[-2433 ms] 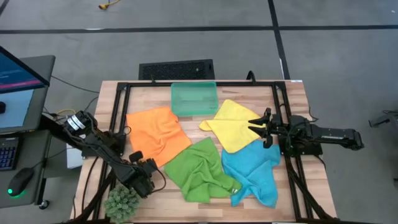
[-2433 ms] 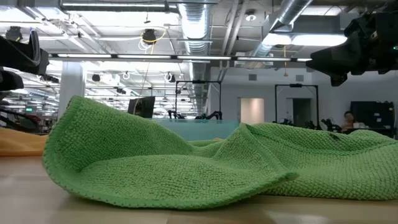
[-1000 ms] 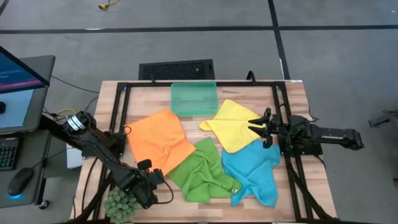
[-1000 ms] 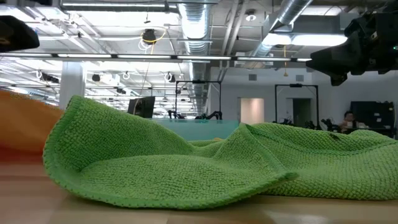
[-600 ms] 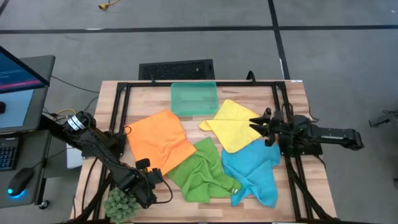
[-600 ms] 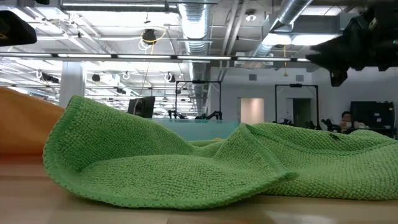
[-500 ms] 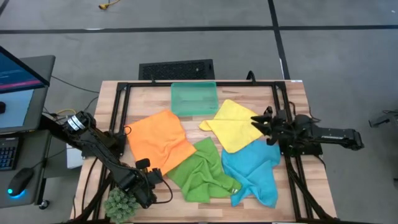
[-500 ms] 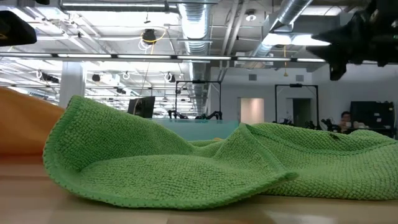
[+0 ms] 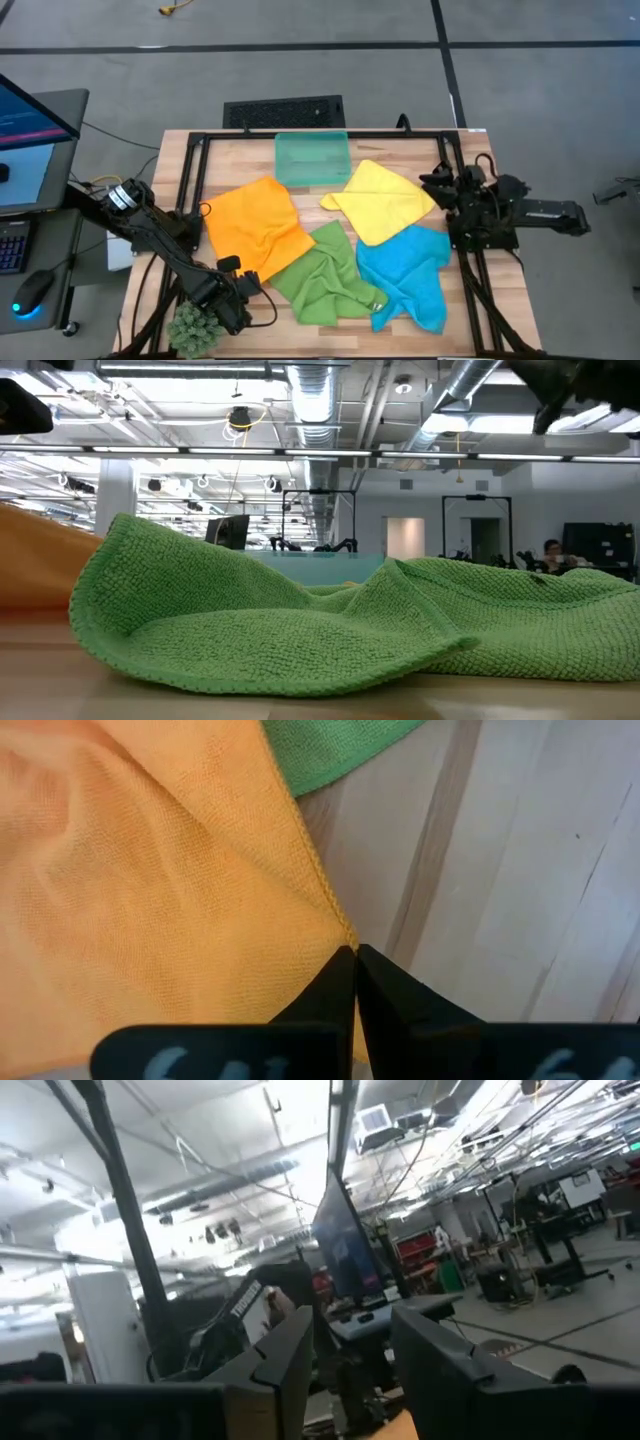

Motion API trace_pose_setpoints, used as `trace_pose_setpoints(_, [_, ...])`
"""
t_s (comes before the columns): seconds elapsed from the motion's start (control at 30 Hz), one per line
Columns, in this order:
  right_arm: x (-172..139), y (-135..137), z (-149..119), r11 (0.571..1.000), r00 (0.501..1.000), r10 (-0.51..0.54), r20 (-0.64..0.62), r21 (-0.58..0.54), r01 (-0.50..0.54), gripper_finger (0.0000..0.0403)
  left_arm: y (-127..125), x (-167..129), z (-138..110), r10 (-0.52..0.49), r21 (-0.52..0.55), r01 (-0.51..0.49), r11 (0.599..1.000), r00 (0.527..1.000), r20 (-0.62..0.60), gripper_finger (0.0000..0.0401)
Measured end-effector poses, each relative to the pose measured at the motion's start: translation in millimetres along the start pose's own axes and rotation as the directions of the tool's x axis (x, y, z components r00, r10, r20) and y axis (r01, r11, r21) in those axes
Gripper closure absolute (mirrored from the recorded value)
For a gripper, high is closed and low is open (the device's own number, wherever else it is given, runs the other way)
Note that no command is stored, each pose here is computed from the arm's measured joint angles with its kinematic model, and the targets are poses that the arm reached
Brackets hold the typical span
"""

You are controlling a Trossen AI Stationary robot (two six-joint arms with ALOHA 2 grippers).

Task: Roll microfiber towels into tight, uniform cylinder then place into a basket
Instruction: Fold the orange towel

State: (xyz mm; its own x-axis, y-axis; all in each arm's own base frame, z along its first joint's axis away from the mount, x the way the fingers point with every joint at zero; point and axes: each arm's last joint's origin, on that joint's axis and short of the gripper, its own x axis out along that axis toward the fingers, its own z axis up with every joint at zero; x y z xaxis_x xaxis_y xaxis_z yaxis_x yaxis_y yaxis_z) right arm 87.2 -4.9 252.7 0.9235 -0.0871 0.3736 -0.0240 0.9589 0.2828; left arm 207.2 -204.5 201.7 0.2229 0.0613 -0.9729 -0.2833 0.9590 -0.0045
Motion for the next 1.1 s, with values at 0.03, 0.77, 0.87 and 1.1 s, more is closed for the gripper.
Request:
trace_pose_setpoints(0.03, [3.5,1.8,3.4,1.0,1.0,-0.001,-0.024,-0.009,0.0,0.0244,0.0,0.0,0.0,0.0,-0.007,0.0,1.0,1.0,0.0,0.0401])
trace_pose_setpoints(0.77, [93.4,63.3,-87.9,0.99,0.694,0.139,-0.706,0.123,-0.073,0.0244,0.4,0.0,0.7,0.014,-0.032,-0.013,0.999,1.0,0.026,0.0401])
trace_pose_setpoints(0.87, [106.8,68.6,-103.2,0.992,0.647,0.123,-0.752,0.106,-0.065,0.0244,0.4,0.0,0.8,0.014,-0.032,-0.014,0.999,1.0,0.027,0.0401])
trace_pose_setpoints(1.1, [129.9,75.3,-132.0,0.997,0.521,0.08,-0.85,0.071,-0.037,0.0244,0.3,0.0,0.9,0.014,-0.034,-0.013,0.999,0.999,0.029,0.0401])
